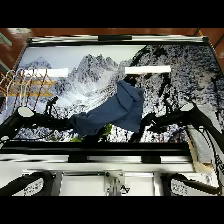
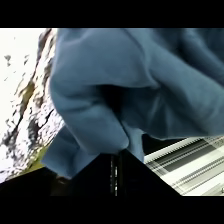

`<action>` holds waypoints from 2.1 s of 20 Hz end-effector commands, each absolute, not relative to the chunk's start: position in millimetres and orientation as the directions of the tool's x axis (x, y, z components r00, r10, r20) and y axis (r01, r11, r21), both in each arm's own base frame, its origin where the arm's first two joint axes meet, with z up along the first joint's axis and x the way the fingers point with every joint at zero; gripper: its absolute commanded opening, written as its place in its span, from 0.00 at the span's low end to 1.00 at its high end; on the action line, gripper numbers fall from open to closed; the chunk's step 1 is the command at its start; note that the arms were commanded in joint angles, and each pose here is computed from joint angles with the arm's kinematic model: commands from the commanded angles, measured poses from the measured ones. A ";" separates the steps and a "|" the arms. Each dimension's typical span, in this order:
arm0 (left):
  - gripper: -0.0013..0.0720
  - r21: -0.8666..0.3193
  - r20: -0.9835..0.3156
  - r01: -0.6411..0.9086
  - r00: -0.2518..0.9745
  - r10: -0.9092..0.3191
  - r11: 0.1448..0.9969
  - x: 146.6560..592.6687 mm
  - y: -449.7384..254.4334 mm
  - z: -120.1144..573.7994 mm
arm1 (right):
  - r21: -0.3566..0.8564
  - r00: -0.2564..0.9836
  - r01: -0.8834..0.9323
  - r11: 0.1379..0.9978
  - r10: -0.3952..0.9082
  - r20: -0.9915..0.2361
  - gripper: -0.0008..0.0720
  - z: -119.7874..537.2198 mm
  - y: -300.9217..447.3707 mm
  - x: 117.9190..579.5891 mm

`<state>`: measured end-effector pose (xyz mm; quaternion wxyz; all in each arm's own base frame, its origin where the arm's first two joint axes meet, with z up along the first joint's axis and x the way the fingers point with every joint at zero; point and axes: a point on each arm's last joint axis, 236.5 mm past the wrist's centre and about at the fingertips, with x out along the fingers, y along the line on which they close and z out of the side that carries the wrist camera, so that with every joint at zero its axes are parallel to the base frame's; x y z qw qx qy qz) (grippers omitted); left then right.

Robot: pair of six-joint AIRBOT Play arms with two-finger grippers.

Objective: Fold the shirts.

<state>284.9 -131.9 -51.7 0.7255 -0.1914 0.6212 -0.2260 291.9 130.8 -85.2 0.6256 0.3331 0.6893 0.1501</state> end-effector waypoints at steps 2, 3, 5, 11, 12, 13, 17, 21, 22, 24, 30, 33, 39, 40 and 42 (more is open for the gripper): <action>0.06 -0.558 -0.805 0.142 0.144 -0.575 0.817 298.2 -134.0 -28.5 | 0.655 0.010 0.281 0.702 0.680 -0.733 0.91 -97.2 165.1 296.1; 0.06 -0.555 -0.802 0.156 0.160 -0.575 0.817 304.1 -133.8 -22.2 | 0.651 -0.004 0.272 0.708 0.678 -0.735 0.91 -99.3 170.5 293.1; 0.06 -0.547 -0.793 0.186 0.197 -0.576 0.816 317.9 -134.1 -6.0 | 0.637 -0.011 0.272 0.721 0.664 -0.748 0.91 -105.4 179.7 291.6; 0.06 -0.520 -0.758 0.282 0.284 -0.588 0.806 349.5 -136.7 51.1 | 0.648 0.048 0.307 0.697 0.669 -0.742 0.12 -104.7 190.4 305.3; 0.06 -0.513 -0.750 0.296 0.302 -0.588 0.806 354.7 -136.7 60.3 | 0.661 0.053 0.276 0.698 0.675 -0.736 0.12 -100.7 190.8 308.4; 0.06 -0.505 -0.743 0.311 0.319 -0.589 0.805 359.3 -137.0 70.4 | 0.680 0.054 0.220 0.699 0.687 -0.724 0.12 -90.5 191.4 312.0; 0.06 -0.381 -0.619 0.446 0.527 -0.582 0.810 392.8 -132.1 185.1 | 0.732 0.278 -0.089 0.675 0.723 -0.632 0.12 37.1 168.2 372.5; 0.06 -0.046 -0.162 0.509 0.845 -0.509 0.860 370.6 -107.6 437.4 | 0.425 0.787 -0.432 0.795 0.563 -0.252 0.12 323.1 95.7 400.8; 0.06 -0.001 -0.012 0.477 0.879 -0.477 0.879 348.1 -99.9 495.7 | 0.323 0.866 -0.440 0.838 0.491 -0.094 0.12 398.9 79.4 379.9; 0.06 0.045 0.260 0.421 0.871 -0.417 0.906 287.7 -89.2 588.8 | 0.165 0.900 -0.430 0.888 0.406 0.159 0.12 508.2 68.4 317.6; 0.06 0.054 0.557 0.366 0.761 -0.332 0.929 166.8 -80.1 658.4 | -0.019 0.830 -0.413 0.910 0.385 0.404 0.12 602.7 91.2 195.7; 0.06 0.097 0.465 0.284 0.835 -0.296 0.954 180.8 -71.9 634.6 | 0.031 0.897 -0.352 0.936 0.327 0.299 0.12 577.9 77.2 212.5; 0.06 0.001 -0.161 0.355 0.923 -0.350 0.935 311.9 -71.9 456.0 | 0.245 0.814 -0.127 0.961 0.242 -0.528 0.12 366.8 25.6 302.1; 0.06 -0.045 -0.273 0.362 0.892 -0.360 0.931 334.4 -70.8 415.0 | 0.279 0.731 -0.101 0.955 0.261 -0.630 0.12 329.2 21.3 313.2; 0.06 -0.143 -0.438 0.340 0.821 -0.367 0.930 380.0 -65.2 334.5 | 0.343 0.624 -0.046 0.938 0.295 -0.723 0.12 265.8 13.9 348.6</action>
